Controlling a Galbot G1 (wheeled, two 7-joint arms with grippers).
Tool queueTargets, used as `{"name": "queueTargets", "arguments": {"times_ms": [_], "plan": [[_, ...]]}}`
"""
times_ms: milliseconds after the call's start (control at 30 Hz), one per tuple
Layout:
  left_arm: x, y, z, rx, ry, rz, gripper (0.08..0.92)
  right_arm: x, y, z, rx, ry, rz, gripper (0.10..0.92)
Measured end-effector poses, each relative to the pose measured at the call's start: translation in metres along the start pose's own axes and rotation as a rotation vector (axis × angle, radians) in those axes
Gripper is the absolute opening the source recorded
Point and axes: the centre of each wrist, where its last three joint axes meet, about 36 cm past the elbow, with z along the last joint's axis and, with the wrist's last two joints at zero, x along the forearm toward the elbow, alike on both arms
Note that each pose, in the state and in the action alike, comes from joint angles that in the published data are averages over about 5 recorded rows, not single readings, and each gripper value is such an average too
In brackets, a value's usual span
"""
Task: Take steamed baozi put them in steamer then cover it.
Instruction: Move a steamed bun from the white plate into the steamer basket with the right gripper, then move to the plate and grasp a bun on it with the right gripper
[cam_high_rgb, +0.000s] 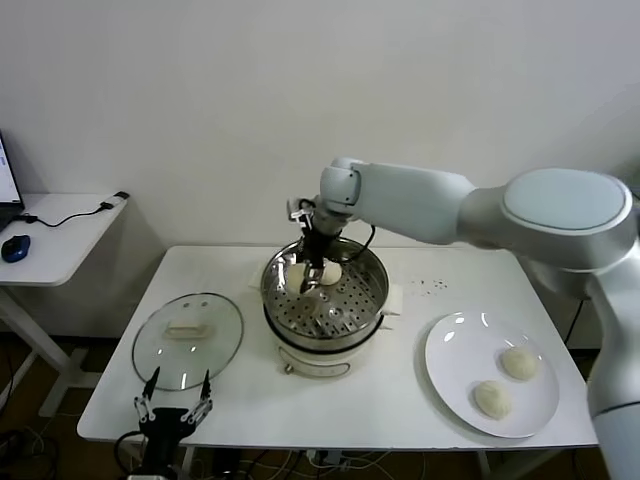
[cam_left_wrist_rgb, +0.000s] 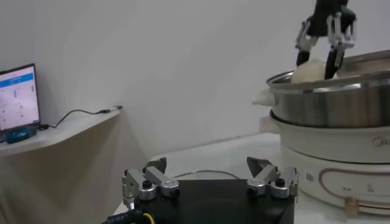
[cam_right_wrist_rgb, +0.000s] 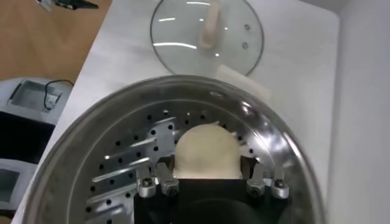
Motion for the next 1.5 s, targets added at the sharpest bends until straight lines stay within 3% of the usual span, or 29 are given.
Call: {"name": "queueTargets", "arguments": {"times_ms": [167, 367, 500, 867, 1167, 1500], "plan": [[0.0, 0.0, 0.001, -0.001, 0.002, 0.0, 0.823, -0.014, 0.001, -0.002, 0.002, -0.001, -0.01, 0.692], [0.0, 0.0, 0.001, -0.001, 0.001, 0.001, 0.823, -0.017, 0.002, -0.003, 0.003, -0.004, -0.017, 0.803], [0.0, 0.0, 0.001, -0.002, 0.001, 0.001, 0.823, -0.013, 0.003, -0.001, 0.004, -0.003, -0.019, 0.821], [-0.001, -0.003, -0.004, -0.004, -0.008, 0.01, 0.823, 0.063, 0.016, 0.04, 0.005, -0.007, 0.021, 0.823], [0.001, -0.01, -0.007, 0.004, -0.007, 0.018, 0.823, 0.131, 0.074, 0.131, -0.03, 0.029, 0.038, 0.823], [0.002, -0.007, -0.01, -0.008, -0.007, 0.006, 0.823, 0.124, 0.167, 0.236, -0.104, 0.045, 0.02, 0.823]]}}
